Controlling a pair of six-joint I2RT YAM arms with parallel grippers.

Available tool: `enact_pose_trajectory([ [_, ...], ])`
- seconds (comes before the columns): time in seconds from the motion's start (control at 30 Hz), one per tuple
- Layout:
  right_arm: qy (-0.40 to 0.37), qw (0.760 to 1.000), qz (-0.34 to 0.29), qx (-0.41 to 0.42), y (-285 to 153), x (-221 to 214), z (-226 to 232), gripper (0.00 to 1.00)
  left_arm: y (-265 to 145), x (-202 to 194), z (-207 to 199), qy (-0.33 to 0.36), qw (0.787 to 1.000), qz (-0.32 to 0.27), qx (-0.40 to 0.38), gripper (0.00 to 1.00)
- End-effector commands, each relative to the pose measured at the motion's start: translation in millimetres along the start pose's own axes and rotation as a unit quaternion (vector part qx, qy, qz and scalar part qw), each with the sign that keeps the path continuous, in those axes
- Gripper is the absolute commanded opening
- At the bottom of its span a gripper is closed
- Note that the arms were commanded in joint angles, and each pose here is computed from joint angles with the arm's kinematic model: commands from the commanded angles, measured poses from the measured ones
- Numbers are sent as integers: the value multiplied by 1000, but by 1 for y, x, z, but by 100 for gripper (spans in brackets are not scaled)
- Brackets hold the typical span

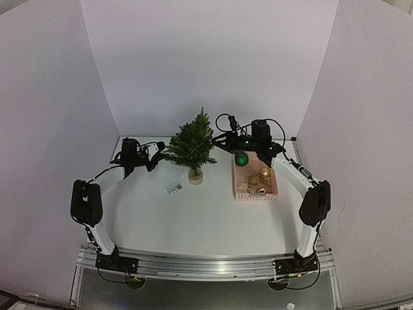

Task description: Decorate the small christmas tree

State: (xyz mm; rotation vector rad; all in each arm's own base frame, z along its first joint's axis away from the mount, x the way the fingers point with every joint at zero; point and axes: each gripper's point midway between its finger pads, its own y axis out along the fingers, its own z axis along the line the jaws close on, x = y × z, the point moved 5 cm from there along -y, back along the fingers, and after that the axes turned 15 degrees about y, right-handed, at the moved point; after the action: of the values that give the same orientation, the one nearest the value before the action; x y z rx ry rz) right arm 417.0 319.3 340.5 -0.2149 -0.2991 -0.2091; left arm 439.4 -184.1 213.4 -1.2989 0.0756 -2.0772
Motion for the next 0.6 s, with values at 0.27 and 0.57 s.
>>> enact_pose_trajectory([
  [0.27,-42,999,-24,22,-14,2,30,63,-17,4,-3,-46,999,10,-3,54],
  [0.57,-51,998,-33,18,-22,-3,34,63,-59,-17,-20,-90,993,45,-67,100],
])
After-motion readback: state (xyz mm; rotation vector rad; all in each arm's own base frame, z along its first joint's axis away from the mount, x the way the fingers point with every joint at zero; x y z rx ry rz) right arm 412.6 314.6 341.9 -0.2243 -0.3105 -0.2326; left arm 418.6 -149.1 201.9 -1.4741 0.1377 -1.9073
